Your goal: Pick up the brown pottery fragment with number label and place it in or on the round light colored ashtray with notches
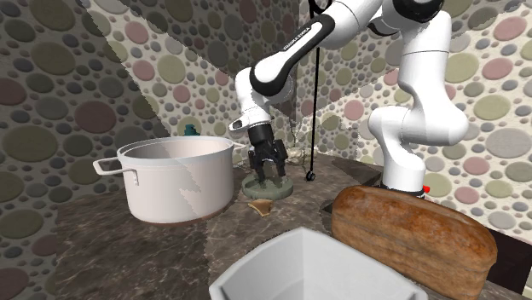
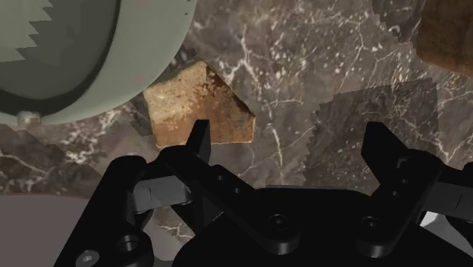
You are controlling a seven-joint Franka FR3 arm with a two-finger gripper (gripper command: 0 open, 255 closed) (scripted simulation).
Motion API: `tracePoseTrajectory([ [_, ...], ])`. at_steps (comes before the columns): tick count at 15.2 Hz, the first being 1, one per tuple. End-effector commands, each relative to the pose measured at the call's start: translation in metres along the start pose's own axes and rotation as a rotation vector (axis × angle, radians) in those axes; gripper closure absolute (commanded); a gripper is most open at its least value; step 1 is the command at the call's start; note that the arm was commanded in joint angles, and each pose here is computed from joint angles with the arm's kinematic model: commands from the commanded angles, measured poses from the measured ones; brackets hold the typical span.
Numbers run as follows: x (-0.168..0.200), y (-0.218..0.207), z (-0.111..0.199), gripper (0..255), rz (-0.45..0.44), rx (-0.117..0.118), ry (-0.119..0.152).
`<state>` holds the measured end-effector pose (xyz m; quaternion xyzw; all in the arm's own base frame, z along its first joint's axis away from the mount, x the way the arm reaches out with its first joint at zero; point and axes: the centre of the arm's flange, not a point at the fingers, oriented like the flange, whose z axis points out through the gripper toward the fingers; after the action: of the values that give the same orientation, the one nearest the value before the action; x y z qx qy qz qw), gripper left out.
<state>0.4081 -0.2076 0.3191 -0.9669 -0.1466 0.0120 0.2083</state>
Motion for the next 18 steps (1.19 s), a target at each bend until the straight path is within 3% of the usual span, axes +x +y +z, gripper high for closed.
tracePoseTrajectory([
  [1,0.001,0.005,0.011,0,-0.004,0.005,0.002],
  [6,0.001,0.005,0.041,0,-0.004,0.005,0.002],
  [14,0.001,0.005,0.04,0,-0.004,0.005,0.002],
  [15,-0.001,0.005,0.039,255,-0.004,0.005,0.002],
  [18,0.0,0.002,0.04,255,-0.004,0.005,0.002],
])
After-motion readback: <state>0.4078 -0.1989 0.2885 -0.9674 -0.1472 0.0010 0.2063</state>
